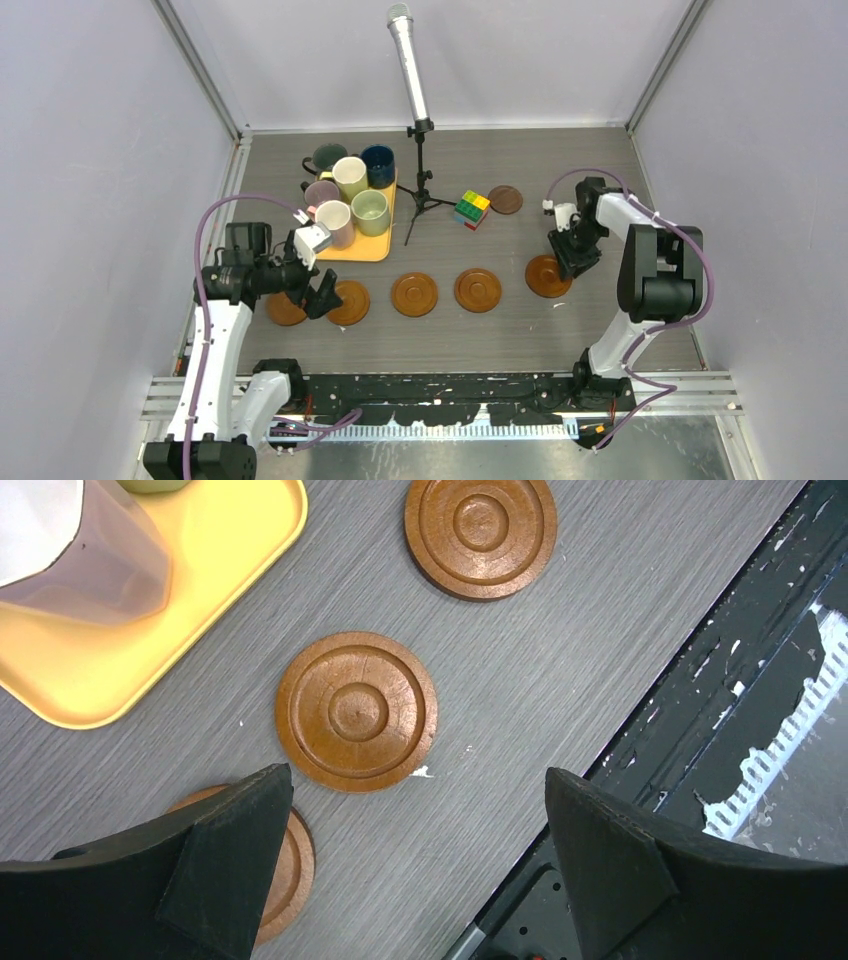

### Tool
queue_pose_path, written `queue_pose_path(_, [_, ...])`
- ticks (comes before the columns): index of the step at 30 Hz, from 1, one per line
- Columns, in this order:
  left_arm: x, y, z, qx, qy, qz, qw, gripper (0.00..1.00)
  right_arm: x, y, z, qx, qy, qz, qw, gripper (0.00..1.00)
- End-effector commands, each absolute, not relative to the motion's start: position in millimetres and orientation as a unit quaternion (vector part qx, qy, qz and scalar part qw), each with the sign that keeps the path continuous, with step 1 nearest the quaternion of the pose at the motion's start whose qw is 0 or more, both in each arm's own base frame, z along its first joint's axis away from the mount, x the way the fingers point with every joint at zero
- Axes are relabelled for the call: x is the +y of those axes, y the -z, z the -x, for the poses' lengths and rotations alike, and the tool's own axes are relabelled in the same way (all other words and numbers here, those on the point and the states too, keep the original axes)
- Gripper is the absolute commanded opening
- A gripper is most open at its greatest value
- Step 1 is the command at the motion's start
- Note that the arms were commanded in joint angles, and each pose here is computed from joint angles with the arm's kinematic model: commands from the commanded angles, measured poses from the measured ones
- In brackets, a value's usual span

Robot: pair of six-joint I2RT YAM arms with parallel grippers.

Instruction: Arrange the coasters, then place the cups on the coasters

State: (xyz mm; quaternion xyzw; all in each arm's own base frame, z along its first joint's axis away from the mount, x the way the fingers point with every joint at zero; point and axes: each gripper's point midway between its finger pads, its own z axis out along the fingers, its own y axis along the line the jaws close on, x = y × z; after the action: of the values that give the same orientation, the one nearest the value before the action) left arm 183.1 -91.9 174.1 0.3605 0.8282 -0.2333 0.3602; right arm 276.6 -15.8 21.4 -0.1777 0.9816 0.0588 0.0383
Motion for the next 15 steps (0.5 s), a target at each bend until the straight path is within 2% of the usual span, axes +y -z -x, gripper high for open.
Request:
queue_pose_path(1, [-96.0,-191.7,-181.3,0.82,0.241,-0.362,0.372,1.0,8.6,-34.4,-282.9,0.973,-0.076,0.2,0.082,0.4])
queue_pose_path(7, [-93.5,-192.0,-179.9,0.823,0.232,-0.361,0.373,1.0,26.4,-29.5,-276.6,0.969,-0.065,0.227,0.068,0.38])
queue_pose_path(15, [-91.5,-190.2,-180.3,0.824,0.226,-0.363,0.373,1.0,17.3,-20.2,-249.0,0.968,-0.05,0.241,0.038,0.36])
